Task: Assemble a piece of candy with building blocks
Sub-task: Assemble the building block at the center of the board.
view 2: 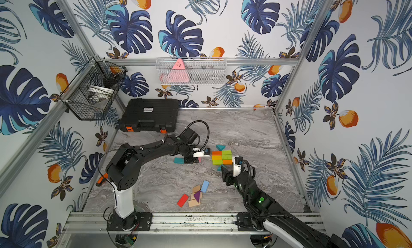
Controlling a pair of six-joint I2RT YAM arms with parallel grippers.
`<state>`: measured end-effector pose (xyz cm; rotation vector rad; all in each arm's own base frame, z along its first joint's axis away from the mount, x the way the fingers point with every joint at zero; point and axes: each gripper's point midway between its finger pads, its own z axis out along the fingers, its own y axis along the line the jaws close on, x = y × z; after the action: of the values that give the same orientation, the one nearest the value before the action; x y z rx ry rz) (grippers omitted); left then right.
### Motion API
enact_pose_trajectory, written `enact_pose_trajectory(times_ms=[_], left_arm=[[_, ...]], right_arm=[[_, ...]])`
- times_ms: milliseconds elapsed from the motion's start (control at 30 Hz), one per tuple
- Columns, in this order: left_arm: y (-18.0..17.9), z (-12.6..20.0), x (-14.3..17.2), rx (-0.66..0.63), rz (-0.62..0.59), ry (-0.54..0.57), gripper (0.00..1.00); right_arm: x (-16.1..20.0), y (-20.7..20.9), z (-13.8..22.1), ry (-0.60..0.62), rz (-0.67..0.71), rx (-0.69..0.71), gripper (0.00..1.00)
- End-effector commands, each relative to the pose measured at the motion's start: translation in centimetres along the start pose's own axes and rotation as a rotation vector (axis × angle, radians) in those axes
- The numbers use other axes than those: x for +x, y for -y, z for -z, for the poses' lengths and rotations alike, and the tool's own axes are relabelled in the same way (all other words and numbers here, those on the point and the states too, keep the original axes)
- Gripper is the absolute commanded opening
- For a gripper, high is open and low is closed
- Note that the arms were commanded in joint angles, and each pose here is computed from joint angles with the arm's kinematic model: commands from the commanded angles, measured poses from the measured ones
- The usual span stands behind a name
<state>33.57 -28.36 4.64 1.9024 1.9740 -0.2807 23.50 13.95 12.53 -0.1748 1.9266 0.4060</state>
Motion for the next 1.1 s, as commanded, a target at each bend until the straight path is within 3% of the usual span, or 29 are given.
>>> enact_pose_trajectory(times_ms=[0,233,1067], left_arm=[[0.7,-0.5,1.0,0.035,-0.045,-0.011,0.00],[0.8,-2.3,3.8,0.019,-0.052,-0.083,0.00],[0.0,-1.2,6.9,-0.010,-0.016,-0.138,0.01]], right_arm=[[-1.3,-0.4,0.0,0.041,-0.021,-0.014,0.69],[-1.3,-0.4,0.1,0.051,-0.028,-0.016,0.68],[-0.9,-0.7,-0.4,0.020,-0.016,-0.022,0.68]])
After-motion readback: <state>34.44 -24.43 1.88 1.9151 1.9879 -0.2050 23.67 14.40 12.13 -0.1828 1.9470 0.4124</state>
